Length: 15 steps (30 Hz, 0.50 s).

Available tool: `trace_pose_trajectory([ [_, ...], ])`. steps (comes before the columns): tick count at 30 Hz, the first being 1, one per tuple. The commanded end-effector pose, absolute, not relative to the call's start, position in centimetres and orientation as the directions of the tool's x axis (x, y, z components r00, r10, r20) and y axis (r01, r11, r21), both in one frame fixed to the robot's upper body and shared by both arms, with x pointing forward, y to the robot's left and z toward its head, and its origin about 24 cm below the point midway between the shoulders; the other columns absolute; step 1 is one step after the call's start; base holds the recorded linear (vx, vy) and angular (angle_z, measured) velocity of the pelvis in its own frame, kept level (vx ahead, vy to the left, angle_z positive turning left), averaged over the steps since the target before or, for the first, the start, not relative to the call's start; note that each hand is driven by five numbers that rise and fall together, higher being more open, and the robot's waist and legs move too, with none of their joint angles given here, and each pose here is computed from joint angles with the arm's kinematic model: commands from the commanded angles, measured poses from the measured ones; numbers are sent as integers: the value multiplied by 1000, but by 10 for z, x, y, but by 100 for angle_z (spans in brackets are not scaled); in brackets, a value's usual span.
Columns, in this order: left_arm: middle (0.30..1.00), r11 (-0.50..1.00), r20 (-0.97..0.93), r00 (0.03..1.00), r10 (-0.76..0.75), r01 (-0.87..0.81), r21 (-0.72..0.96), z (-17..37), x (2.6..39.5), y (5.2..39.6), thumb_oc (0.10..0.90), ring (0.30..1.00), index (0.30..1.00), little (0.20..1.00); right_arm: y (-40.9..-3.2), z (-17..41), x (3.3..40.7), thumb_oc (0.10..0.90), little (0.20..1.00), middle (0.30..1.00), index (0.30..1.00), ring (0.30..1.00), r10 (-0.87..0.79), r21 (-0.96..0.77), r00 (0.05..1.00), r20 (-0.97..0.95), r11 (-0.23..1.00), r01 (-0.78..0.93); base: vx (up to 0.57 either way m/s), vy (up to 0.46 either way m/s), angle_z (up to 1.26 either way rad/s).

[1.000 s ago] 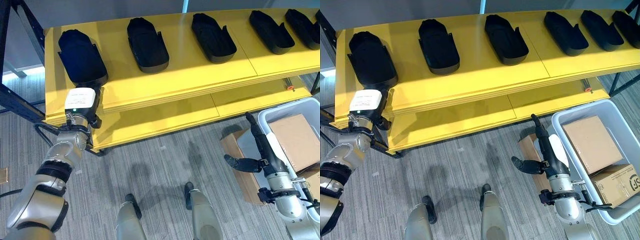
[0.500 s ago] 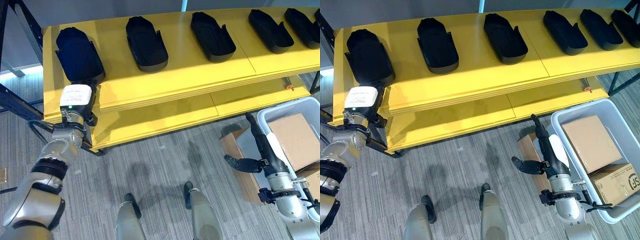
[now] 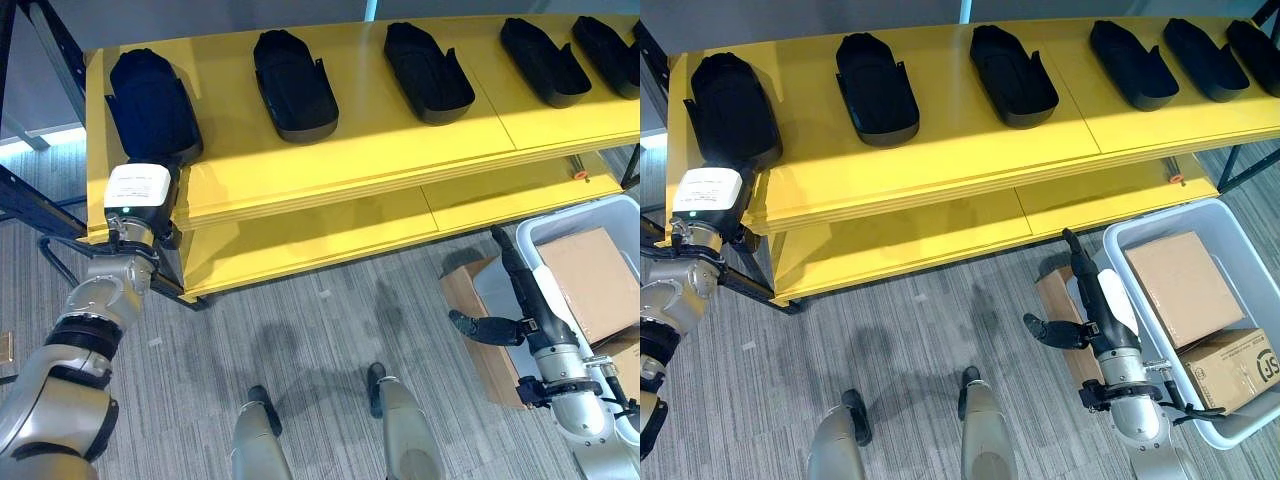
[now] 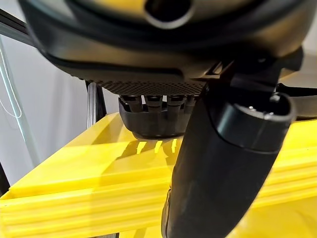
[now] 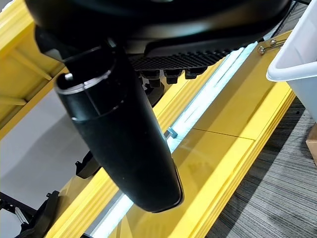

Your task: Move parts from the plastic box to the shelf.

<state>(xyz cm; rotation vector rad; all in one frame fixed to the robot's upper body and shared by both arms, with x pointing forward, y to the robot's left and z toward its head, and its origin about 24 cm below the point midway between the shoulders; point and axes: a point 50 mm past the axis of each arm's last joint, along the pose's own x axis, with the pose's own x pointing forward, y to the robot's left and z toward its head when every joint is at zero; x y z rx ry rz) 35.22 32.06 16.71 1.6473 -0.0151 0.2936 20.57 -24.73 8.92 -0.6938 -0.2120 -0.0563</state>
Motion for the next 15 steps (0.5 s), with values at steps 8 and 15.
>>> trace_pose_trajectory([
  [8, 1000, -217, 426, 890, 164, -389, 895, 242, 345, 339, 900, 1000, 1000, 1000, -255, 137, 201, 900, 1000, 1000, 1000, 1000, 29, -593, 892, 451, 757, 276, 0, 0, 0],
  [15, 1000, -236, 427, 887, 174, -383, 893, 246, 342, 345, 900, 1000, 1000, 1000, -255, 137, 201, 900, 1000, 1000, 1000, 1000, 31, -596, 893, 449, 755, 274, 0, 0, 0],
])
